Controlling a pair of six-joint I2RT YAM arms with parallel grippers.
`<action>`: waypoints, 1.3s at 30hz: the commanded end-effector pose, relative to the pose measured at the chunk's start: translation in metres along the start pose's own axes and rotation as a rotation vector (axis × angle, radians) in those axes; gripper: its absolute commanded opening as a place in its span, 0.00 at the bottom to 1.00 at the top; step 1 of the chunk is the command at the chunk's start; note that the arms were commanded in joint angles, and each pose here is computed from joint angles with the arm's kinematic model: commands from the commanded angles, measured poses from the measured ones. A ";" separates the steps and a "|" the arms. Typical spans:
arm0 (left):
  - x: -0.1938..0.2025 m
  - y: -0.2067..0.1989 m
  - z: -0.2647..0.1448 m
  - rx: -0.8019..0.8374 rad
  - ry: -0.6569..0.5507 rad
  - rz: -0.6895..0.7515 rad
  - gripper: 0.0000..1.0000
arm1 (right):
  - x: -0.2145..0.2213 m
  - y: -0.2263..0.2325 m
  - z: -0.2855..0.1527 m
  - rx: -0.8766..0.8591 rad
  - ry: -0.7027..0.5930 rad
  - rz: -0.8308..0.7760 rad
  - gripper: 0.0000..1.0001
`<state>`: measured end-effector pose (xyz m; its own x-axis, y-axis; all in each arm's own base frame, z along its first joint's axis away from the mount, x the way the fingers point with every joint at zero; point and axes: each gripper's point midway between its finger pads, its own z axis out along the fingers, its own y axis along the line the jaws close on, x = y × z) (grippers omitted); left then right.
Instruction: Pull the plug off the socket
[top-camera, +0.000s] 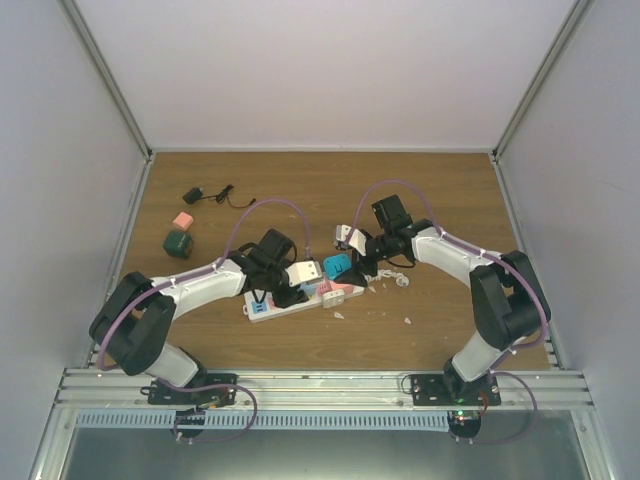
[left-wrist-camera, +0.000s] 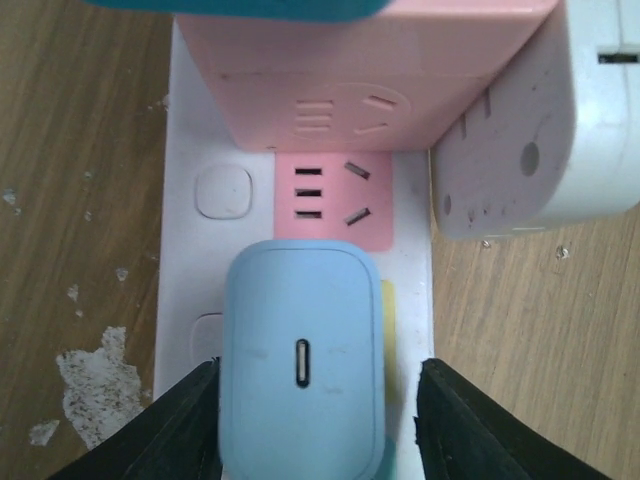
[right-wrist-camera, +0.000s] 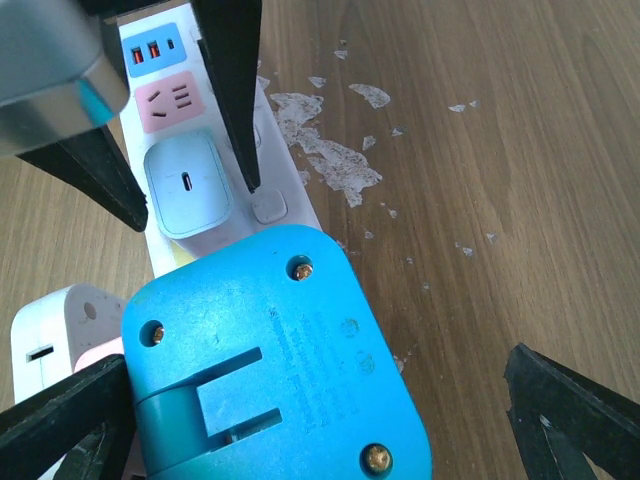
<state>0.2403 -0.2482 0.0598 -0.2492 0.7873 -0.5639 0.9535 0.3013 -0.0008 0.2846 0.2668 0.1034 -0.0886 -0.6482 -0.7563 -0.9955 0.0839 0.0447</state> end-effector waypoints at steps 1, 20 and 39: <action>0.003 -0.001 0.001 -0.039 0.028 -0.035 0.49 | 0.020 -0.005 0.009 0.034 0.071 0.001 1.00; -0.052 0.004 -0.024 -0.053 -0.164 -0.029 0.09 | 0.030 0.000 0.012 0.031 0.081 0.017 1.00; -0.030 0.027 -0.060 -0.053 -0.215 0.000 0.00 | 0.024 0.001 0.007 0.030 0.074 0.018 1.00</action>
<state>0.2524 -0.2527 0.1150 -0.2393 0.6457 -0.7251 0.9432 0.3319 -0.0157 0.2843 0.2687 0.1020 -0.0954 -0.6278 -0.7725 -0.9946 0.0929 0.0473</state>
